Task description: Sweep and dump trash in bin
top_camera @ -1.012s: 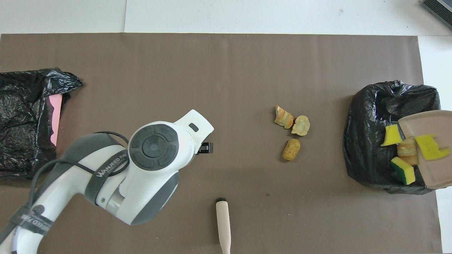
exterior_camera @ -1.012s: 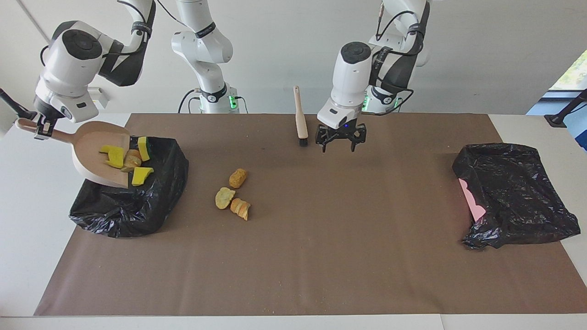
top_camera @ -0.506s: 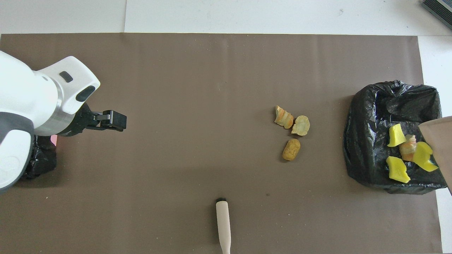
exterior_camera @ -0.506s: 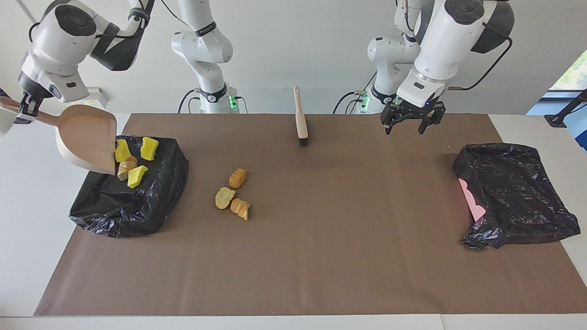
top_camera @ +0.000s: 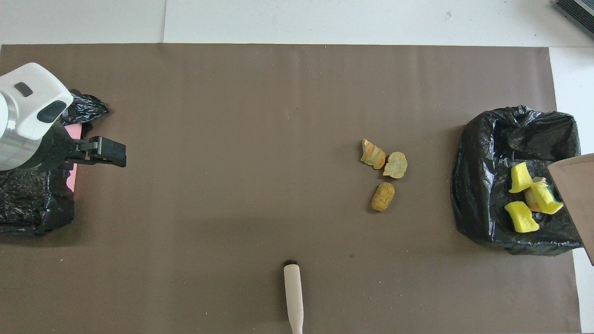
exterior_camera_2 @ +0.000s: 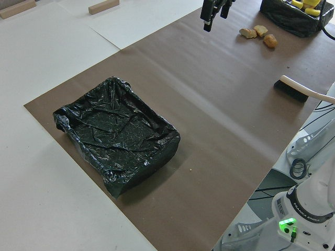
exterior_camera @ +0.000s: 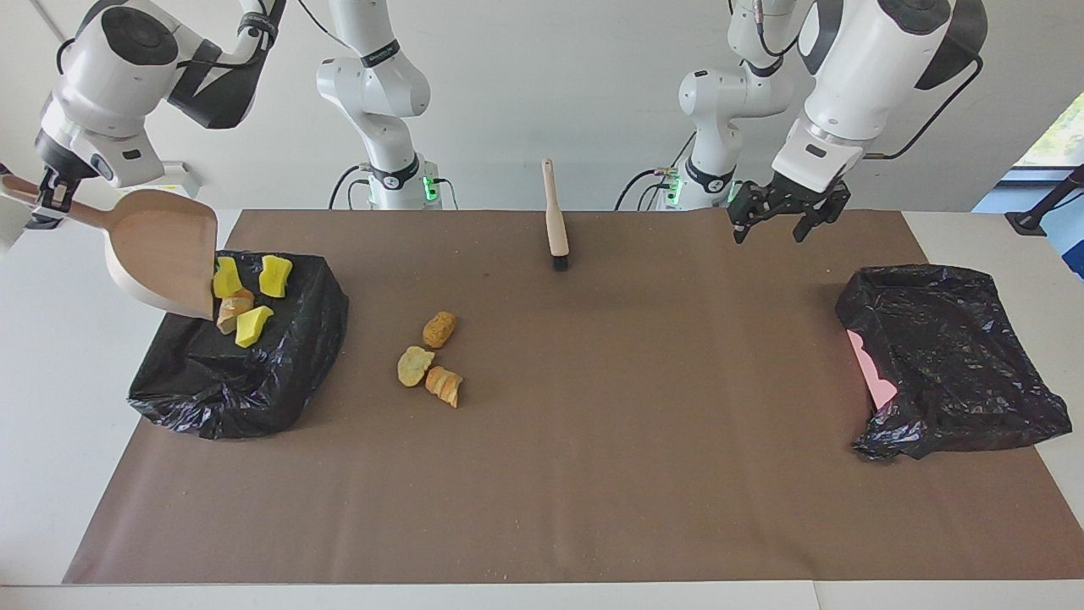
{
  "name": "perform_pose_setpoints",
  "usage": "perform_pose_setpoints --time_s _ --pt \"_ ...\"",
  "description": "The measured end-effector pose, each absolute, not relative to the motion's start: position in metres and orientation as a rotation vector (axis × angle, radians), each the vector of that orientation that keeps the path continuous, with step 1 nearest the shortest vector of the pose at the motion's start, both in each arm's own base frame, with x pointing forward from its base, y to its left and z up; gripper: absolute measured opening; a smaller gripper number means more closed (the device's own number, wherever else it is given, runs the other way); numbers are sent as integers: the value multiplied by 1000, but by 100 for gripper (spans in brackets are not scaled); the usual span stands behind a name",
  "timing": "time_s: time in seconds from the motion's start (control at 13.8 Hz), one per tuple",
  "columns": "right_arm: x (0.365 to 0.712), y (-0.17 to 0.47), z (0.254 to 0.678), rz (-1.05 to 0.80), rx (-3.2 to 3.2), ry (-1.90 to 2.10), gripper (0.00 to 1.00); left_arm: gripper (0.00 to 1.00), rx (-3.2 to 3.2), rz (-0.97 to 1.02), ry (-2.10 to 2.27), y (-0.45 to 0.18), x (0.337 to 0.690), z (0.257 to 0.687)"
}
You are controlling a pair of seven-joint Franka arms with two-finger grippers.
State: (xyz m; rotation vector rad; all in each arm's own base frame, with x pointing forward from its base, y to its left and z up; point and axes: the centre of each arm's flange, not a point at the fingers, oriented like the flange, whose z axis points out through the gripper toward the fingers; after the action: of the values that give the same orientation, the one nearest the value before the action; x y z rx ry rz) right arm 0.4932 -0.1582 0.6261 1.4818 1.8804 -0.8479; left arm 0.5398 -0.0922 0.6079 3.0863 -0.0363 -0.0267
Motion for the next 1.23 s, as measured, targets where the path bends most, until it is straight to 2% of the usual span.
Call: perform_pose_setpoints --time_s 0.22,0.43,0.87,1.23 --pt "493 -112 636 -783 1562 1806 32 100 3078 27 -111 -45 533 632" --pt "497 -84 632 -627 1705 1763 32 100 3072 51 -112 -14 524 646" --pt "503 -18 615 -270 2101 1589 32 100 3071 60 -139 2 516 679" --pt "506 80 584 -21 2577 1090 32 100 3072 38 -163 -2 519 678"
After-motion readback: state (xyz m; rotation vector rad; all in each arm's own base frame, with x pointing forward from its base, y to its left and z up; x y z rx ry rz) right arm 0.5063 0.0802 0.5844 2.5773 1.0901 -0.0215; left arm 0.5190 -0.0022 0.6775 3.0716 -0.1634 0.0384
